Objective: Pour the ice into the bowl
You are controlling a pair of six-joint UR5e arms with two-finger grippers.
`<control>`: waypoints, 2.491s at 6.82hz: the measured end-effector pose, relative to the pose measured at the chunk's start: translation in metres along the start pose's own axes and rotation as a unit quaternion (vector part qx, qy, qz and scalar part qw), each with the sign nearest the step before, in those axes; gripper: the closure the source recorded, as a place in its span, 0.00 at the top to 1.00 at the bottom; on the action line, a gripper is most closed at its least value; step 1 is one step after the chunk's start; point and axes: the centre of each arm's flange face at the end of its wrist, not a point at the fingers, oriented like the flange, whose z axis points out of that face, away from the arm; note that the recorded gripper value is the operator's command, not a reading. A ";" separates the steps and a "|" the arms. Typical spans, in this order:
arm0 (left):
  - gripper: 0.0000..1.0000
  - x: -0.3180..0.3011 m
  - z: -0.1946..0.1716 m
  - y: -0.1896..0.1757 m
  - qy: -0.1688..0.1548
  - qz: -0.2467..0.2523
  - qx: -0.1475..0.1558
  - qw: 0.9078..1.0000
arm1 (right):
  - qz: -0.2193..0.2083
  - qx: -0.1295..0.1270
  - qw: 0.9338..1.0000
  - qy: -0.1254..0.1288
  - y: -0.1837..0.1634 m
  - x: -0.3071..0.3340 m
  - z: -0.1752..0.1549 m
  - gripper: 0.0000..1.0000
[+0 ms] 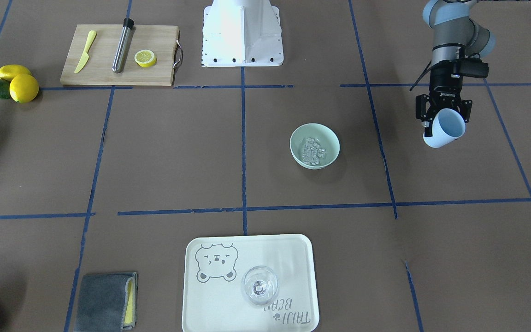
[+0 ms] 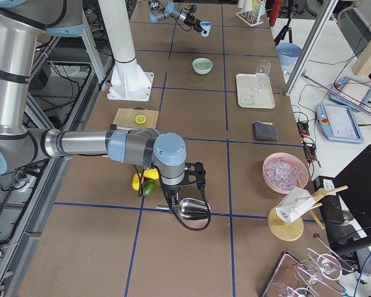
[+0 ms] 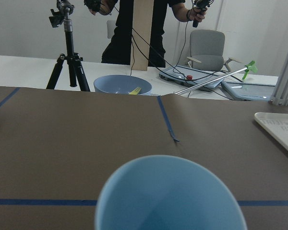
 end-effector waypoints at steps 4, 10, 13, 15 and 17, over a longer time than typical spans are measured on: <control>0.18 -0.052 0.010 0.034 -0.015 0.013 0.009 1.000 | -0.001 0.002 1.000 0.000 0.000 0.000 0.000 1.00; 1.00 -0.047 0.016 0.040 -0.013 0.020 0.008 1.000 | 0.000 0.001 1.000 0.000 0.001 0.000 0.000 1.00; 1.00 -0.045 0.009 0.009 0.013 0.047 0.009 0.999 | 0.001 0.001 1.000 0.000 0.000 0.000 0.000 1.00; 1.00 -0.058 0.015 -0.041 0.022 0.084 0.025 0.996 | 0.001 0.002 1.000 0.001 0.000 0.000 0.000 1.00; 1.00 -0.076 0.020 -0.097 0.037 0.138 0.018 0.990 | -0.002 0.004 1.000 0.001 -0.002 -0.002 -0.002 1.00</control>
